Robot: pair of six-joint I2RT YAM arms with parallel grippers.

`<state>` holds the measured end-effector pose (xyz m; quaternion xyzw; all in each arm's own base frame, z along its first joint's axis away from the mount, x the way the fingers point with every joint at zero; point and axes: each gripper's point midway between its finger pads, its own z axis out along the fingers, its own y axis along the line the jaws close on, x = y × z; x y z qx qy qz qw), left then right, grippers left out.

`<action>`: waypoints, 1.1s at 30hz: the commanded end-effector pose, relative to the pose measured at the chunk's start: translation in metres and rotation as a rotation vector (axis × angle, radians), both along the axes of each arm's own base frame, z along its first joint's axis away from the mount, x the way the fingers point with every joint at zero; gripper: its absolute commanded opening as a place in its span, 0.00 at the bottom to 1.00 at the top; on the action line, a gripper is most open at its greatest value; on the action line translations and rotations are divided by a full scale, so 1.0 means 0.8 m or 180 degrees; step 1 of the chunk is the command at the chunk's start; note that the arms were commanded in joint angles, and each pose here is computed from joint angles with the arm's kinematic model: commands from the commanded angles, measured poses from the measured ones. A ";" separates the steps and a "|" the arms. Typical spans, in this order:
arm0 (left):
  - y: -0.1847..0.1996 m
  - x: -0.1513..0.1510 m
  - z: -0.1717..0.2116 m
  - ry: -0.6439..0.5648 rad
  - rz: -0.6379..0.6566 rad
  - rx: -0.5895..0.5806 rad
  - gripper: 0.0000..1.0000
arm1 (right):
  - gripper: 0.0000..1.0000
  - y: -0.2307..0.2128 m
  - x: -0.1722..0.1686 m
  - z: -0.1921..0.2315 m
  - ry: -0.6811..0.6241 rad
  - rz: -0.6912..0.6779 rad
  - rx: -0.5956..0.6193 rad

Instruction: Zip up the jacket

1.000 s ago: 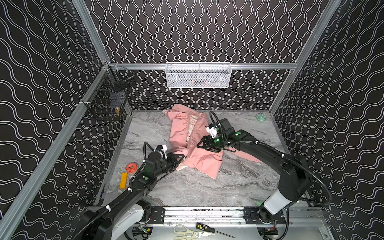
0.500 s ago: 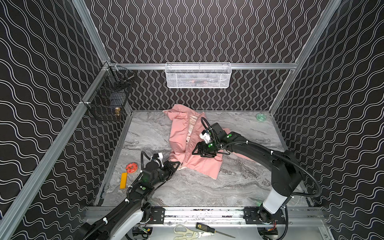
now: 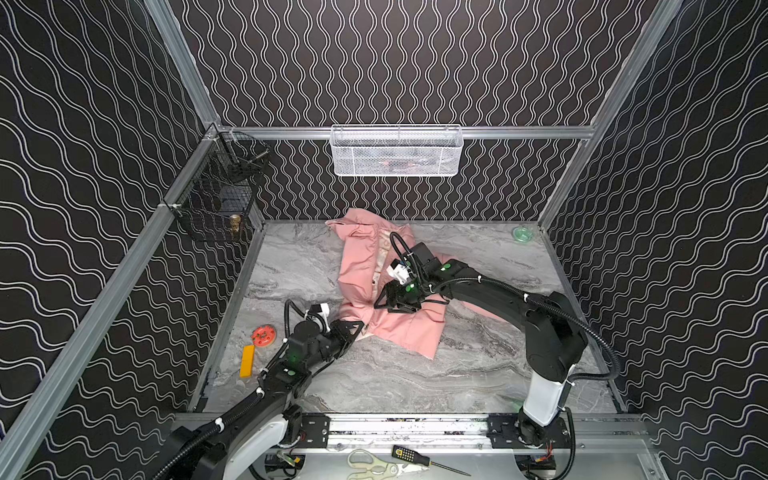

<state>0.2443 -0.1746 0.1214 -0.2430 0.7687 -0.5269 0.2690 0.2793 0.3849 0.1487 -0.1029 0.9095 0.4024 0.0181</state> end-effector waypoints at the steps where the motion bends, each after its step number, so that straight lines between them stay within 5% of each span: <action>1: -0.003 0.004 0.019 -0.0193 -0.0040 -0.0034 0.13 | 0.57 0.017 -0.001 0.011 0.0078 0.0059 0.0169; 14: -0.008 0.006 0.030 -0.0272 -0.0099 -0.0079 0.13 | 0.40 0.046 0.001 -0.006 0.0330 0.0094 0.0268; 18: -0.012 0.007 0.033 -0.0304 -0.0156 -0.0057 0.17 | 0.17 0.052 0.001 0.000 0.0397 0.0050 0.0381; 21: -0.011 0.008 0.034 -0.0335 -0.0149 -0.0044 0.28 | 0.00 0.054 0.002 0.001 0.0462 0.0019 0.0402; 24: -0.009 0.005 0.030 -0.0323 -0.0146 0.0018 0.44 | 0.00 0.055 0.002 0.003 0.0505 -0.0009 0.0430; 33: 0.002 0.007 0.028 -0.0419 0.0005 0.0147 0.46 | 0.00 0.061 0.007 0.010 0.0561 -0.0074 0.0544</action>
